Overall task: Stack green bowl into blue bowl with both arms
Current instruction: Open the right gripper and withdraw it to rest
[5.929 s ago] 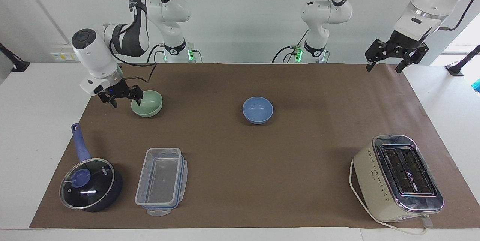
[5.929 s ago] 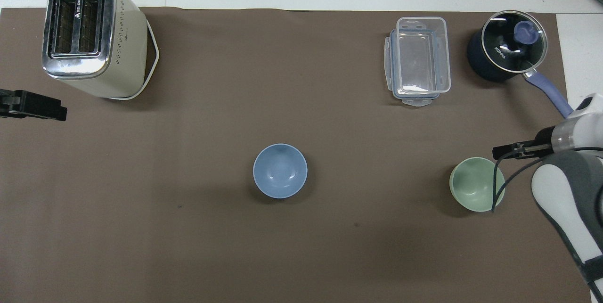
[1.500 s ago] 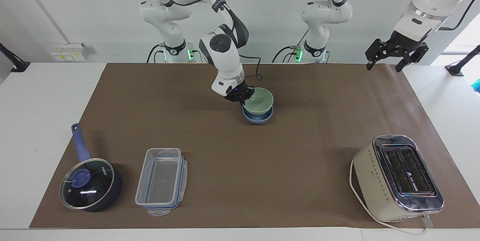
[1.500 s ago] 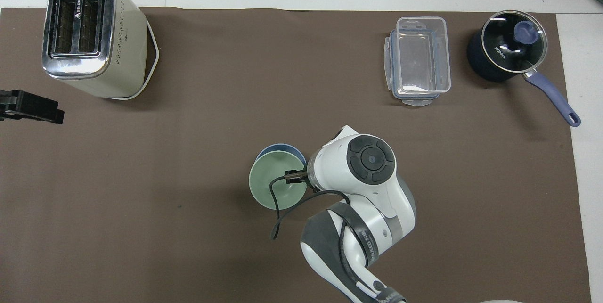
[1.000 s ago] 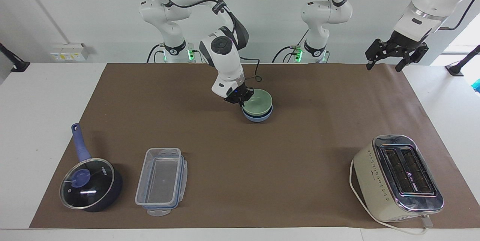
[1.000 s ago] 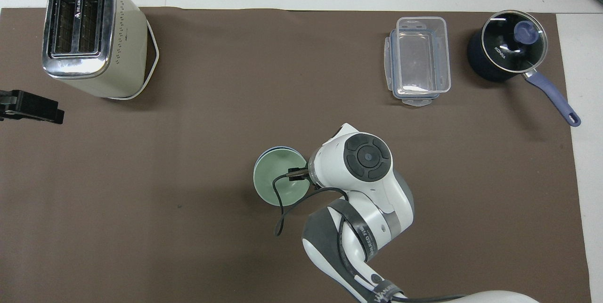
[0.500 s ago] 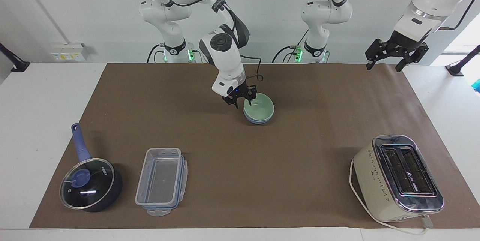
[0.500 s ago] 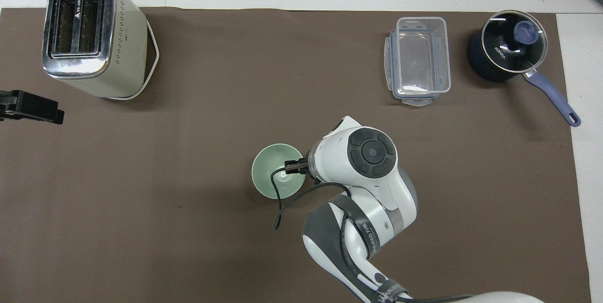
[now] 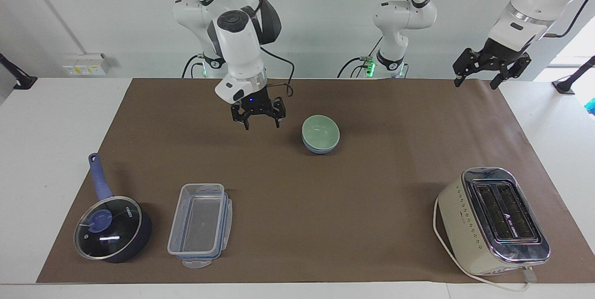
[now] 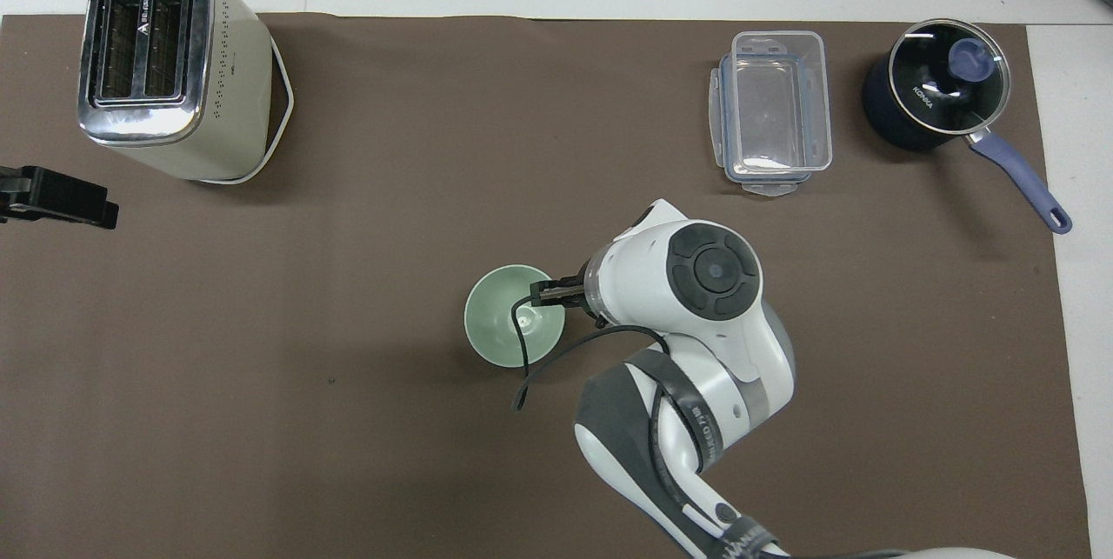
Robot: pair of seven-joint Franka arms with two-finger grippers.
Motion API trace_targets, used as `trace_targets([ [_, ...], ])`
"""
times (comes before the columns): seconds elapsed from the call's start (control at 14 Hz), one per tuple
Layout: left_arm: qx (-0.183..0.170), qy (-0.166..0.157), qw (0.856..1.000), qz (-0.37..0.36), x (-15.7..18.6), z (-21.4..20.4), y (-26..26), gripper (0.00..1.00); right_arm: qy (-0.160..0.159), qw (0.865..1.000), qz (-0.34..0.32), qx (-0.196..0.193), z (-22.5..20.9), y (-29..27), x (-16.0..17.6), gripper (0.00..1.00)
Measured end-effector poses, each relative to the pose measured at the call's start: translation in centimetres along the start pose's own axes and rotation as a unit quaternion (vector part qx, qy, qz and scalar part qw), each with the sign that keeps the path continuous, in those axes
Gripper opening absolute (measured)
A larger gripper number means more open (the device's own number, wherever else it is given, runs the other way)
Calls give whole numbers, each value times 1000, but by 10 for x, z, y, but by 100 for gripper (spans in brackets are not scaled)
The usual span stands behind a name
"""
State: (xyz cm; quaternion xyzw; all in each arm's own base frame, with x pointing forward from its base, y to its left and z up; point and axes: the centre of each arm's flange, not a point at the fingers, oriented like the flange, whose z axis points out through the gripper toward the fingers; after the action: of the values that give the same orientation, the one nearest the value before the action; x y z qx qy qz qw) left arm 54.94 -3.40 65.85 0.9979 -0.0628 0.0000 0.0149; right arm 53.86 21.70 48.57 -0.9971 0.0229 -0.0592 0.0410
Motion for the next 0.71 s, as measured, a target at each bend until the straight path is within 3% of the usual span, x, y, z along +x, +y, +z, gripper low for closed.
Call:
trace_targets([
  [0.21, 0, 0, 1000, 0, 0, 0, 0, 100, -6, 1000, 23, -10, -47, 11, 8, 100],
  [0.71, 0, 1, 1000, 0, 0, 0, 0, 100, 14, 994, 110, -11, -152, 34, 17, 100],
])
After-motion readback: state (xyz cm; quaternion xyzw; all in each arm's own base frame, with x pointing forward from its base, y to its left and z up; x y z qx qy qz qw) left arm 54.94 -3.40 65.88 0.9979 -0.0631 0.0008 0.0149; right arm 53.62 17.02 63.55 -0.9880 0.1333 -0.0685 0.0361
